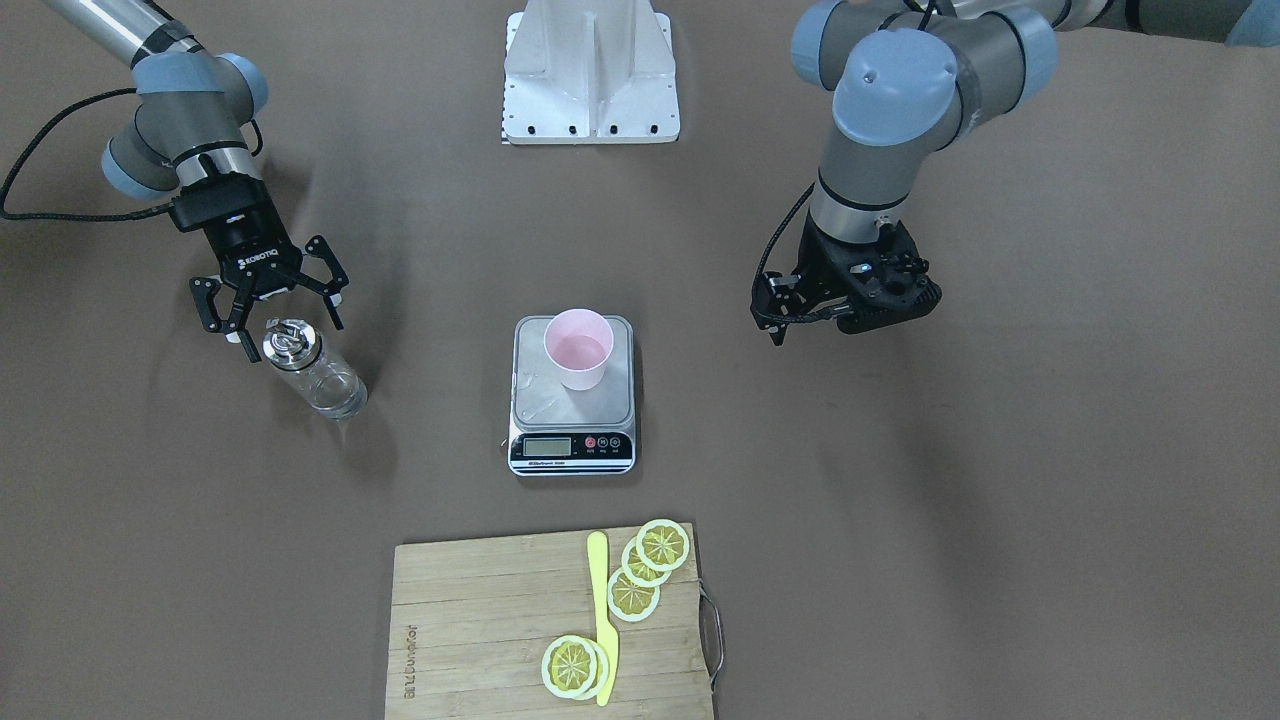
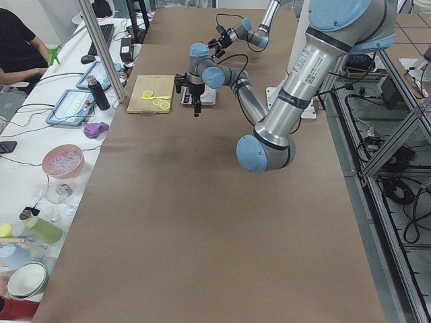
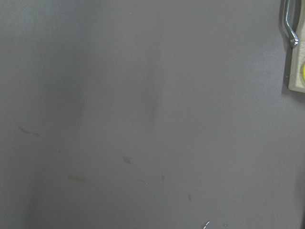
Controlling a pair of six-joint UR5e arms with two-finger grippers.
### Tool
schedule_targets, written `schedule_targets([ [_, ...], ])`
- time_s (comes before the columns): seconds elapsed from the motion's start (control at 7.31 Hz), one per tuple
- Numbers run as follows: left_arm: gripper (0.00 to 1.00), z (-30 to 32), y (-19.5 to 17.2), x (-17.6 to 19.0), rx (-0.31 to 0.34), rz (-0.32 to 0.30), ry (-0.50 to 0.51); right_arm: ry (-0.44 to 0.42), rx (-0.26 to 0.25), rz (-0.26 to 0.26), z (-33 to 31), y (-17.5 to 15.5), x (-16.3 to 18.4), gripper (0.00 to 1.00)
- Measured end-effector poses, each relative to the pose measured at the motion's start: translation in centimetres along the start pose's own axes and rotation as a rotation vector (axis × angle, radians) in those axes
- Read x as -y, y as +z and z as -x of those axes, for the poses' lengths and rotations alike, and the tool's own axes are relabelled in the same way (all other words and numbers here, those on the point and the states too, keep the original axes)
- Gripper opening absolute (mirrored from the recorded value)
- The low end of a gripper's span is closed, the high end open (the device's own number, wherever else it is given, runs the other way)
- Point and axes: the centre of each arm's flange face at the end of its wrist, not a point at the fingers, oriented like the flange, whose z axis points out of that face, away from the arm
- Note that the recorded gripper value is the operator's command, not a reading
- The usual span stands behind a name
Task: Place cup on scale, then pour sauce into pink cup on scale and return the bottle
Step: 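Move the right gripper to the glass dispenser bottle and grasp it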
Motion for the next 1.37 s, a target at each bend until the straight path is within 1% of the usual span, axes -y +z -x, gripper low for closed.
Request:
schedule_targets([
  [0.27,0.99,-0.2,0.0,-0.2,-0.001,0.002,0.002,0.004,-0.002,-0.011,0.2,0.5,0.6,1.00],
  [0.68,0.99,-0.2,0.1,-0.2,0.000,0.005,0.001,0.012,-0.005,-0.022,1.0,2.0,1.0,1.00],
  [0.96,0.99,-0.3,0.1,-0.2,-0.003,0.007,0.000,0.015,-0.012,-0.023,0.9,2.6,1.0,0.95],
  [1.09,0.99,-0.3,0.0,-0.2,-0.003,0.008,-0.004,0.020,-0.011,-0.025,1.0,2.7,1.1,0.84],
  [1.23,0.99,-0.3,0.0,-0.2,-0.003,0.009,-0.007,0.023,-0.010,-0.028,1.1,2.8,1.2,0.49],
  [1.37,0.99,-0.4,0.0,-0.2,-0.002,0.010,-0.008,0.025,-0.009,-0.028,1.1,2.9,1.2,0.00],
])
